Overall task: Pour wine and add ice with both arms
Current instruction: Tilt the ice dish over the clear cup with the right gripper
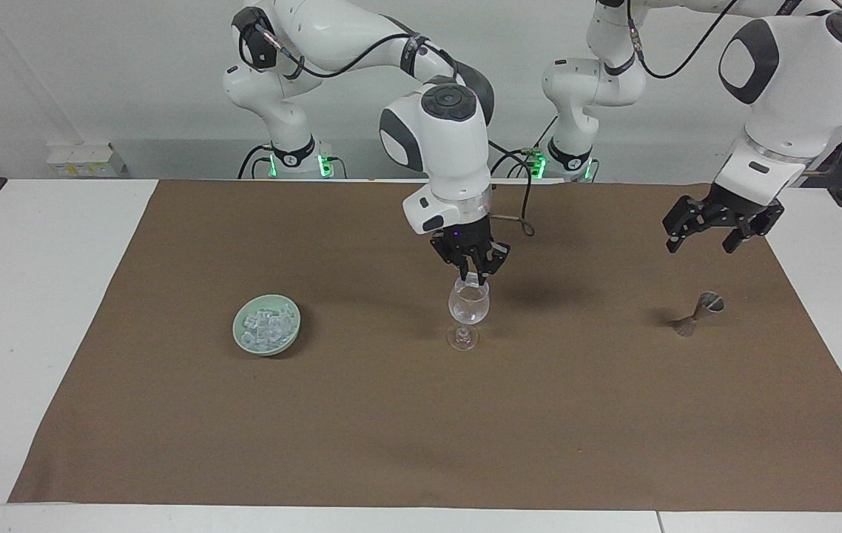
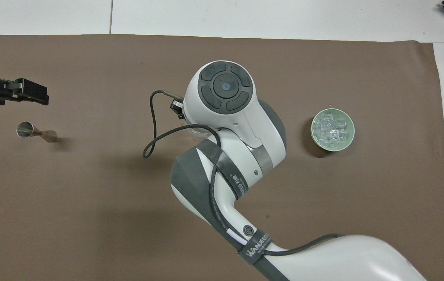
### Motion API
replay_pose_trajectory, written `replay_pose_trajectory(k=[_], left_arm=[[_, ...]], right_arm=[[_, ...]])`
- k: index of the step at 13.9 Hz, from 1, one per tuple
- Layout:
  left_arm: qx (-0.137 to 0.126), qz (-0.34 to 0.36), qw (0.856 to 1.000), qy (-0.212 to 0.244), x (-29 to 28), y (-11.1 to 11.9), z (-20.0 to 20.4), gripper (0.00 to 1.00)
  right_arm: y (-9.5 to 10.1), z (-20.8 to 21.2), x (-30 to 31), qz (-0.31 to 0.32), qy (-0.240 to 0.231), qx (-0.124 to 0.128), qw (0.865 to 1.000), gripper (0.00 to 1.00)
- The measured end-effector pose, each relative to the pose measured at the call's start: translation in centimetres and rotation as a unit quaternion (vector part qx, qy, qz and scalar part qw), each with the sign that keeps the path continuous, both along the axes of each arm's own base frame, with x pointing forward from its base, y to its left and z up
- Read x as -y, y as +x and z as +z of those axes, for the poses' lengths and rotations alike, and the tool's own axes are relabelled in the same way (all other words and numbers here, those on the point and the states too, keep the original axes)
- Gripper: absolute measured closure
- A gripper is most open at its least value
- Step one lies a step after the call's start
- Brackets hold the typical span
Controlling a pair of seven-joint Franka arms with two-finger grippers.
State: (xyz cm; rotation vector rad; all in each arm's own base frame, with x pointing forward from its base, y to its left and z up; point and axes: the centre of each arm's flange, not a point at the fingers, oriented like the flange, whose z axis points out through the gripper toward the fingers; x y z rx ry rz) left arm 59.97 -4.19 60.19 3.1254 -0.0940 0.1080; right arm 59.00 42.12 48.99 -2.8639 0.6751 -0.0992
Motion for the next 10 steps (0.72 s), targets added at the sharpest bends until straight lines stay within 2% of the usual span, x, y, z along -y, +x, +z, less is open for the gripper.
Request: replay_pose_trajectory(k=[3, 4, 8, 10], left_arm=[[0.003, 0.000, 1.000, 0.000, 0.0, 0.0, 0.3, 0.00], [0.003, 0.000, 1.000, 0.000, 0.0, 0.0, 0.3, 0.00], [0.001, 0.001, 1.000, 0.000, -0.1, -0.1, 0.3, 0.00], [0.001, 0.001, 1.000, 0.000, -0.1, -0.1, 0.3, 0.00]], right_arm=[[0.0, 0.0, 0.0, 0.000, 0.000, 0.000, 1.000, 0.67], [0.0, 0.0, 0.0, 0.000, 0.000, 0.000, 1.000, 0.62], [0.0, 0.1, 0.0, 0.000, 0.000, 0.002, 1.000, 0.58], [0.3, 1.4, 0.6, -0.003, 0.000, 0.014, 1.000, 0.38]])
